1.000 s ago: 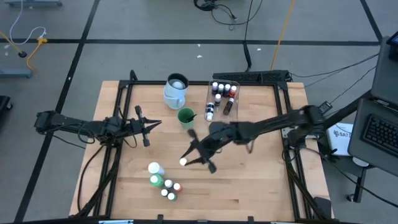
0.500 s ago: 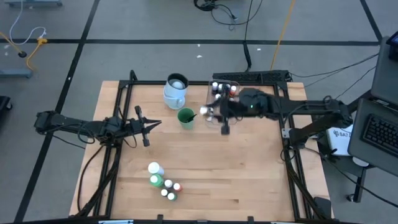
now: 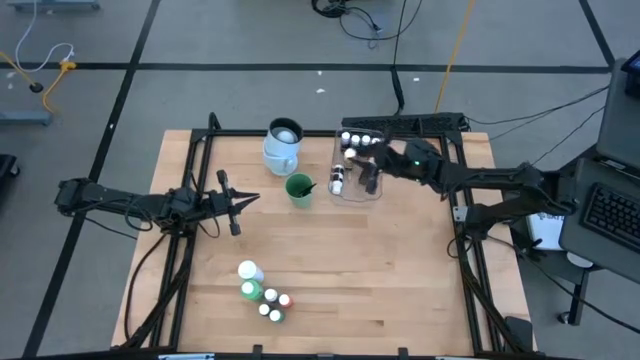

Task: Pick & Place Paint Supplies
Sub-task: Put the yellow paint bottle into the transparent bin

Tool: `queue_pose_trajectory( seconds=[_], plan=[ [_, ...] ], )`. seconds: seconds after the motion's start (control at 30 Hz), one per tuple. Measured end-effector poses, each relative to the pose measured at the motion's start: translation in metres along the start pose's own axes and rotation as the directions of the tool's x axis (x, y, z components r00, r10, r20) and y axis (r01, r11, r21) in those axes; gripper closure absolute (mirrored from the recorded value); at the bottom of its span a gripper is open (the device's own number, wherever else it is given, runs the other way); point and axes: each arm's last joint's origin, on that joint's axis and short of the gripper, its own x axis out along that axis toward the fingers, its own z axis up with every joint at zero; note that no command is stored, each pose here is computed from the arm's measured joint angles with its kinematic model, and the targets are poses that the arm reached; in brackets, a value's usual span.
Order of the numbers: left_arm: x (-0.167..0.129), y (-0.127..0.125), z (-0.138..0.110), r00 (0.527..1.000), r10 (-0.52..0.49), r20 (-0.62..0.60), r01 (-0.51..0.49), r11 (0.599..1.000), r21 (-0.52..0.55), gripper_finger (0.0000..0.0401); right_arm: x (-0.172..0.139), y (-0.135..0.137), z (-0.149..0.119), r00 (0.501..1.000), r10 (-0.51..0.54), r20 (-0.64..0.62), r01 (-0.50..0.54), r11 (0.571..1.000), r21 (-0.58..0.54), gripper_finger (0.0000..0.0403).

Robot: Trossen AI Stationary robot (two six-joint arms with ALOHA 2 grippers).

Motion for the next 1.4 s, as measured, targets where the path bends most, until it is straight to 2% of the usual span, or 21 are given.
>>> queue_pose_trajectory(
  seconds=[0.13, 0.47, 0.77, 0.9, 1.0, 1.2, 1.4],
  plan=[
    [0.0, 0.0, 0.0, 1.0, 0.0, 0.001, 0.0, 1.0, 0.005, 0.0375, -0.013, -0.009, -0.022, 0.995, -0.103, -0.019, 0.104, 0.993, 0.059, 0.0295],
    [0.0, 0.0, 0.001, 1.0, 0.004, 0.009, -0.004, 1.0, -0.003, 0.0375, -0.012, -0.013, -0.077, 0.979, -0.158, -0.127, 0.177, 0.971, 0.163, 0.0294],
    [0.0, 0.001, 0.001, 1.0, 0.006, 0.015, -0.006, 1.0, -0.004, 0.0375, 0.009, -0.01, -0.109, 0.967, -0.201, -0.158, 0.226, 0.961, 0.16, 0.0293],
    [0.0, 0.001, 0.001, 1.0, 0.006, 0.014, -0.006, 1.0, -0.005, 0.0375, 0.015, -0.009, -0.126, 0.935, -0.279, -0.217, 0.312, 0.94, 0.137, 0.029],
    [0.0, 0.001, 0.001, 1.0, 0.006, 0.014, -0.005, 1.0, -0.005, 0.0375, 0.019, -0.007, -0.137, 0.928, -0.289, -0.237, 0.325, 0.936, 0.131, 0.029],
    [0.0, 0.001, 0.001, 1.0, 0.005, 0.014, -0.005, 1.0, -0.004, 0.0375, 0.025, -0.006, -0.149, 0.926, -0.306, -0.222, 0.34, 0.931, 0.135, 0.0286],
    [0.0, 0.001, 0.001, 1.0, 0.005, 0.014, -0.005, 1.0, -0.004, 0.0375, 0.026, -0.004, -0.149, 0.932, -0.304, -0.199, 0.334, 0.932, 0.141, 0.025]
  ],
)
